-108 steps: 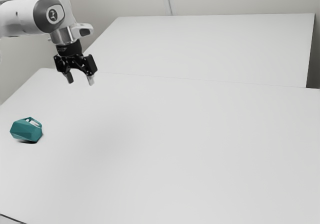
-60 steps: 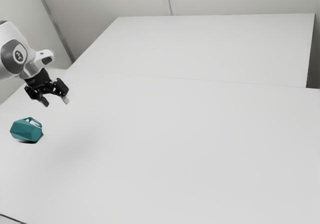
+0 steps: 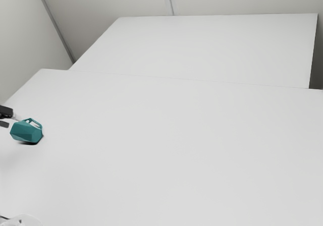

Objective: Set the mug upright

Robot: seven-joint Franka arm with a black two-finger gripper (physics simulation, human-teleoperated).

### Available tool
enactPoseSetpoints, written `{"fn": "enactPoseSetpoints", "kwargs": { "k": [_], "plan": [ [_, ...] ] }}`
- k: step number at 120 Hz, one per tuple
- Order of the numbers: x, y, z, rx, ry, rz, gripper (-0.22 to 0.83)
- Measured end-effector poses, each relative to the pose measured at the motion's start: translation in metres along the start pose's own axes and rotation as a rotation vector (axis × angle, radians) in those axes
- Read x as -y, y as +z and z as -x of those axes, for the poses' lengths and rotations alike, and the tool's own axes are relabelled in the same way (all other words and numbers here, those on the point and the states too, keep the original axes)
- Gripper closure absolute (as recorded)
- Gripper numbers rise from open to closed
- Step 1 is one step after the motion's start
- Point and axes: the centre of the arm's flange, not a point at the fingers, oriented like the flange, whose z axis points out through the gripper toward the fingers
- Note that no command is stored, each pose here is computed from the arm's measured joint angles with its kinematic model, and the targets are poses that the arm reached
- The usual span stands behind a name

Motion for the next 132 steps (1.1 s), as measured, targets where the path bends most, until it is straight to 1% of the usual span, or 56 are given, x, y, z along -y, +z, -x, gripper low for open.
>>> {"fn": "enactPoseSetpoints", "kwargs": {
  "k": [9, 19, 35, 55, 65, 90, 118, 132],
  "plan": [
    [0.017, 0.011, -0.004, -0.007, 0.101, 0.055, 0.0],
    [0.046, 0.008, -0.003, -0.044, 0.186, 0.089, 0.0],
    [0.068, 0.009, -0.001, -0.092, 0.321, 0.126, 0.0],
    [0.108, 0.002, 0.037, -0.157, 0.395, 0.16, 0.0],
    [0.113, 0.0, 0.045, -0.17, 0.453, 0.169, 0.01],
    [0.127, 0.023, 0.053, -0.195, 0.572, 0.188, 0.02],
    [0.148, 0.026, 0.041, -0.247, 0.683, 0.144, 0.03],
    [0.159, 0.038, 0.037, -0.264, 0.721, 0.143, 0.03]
  ]
}}
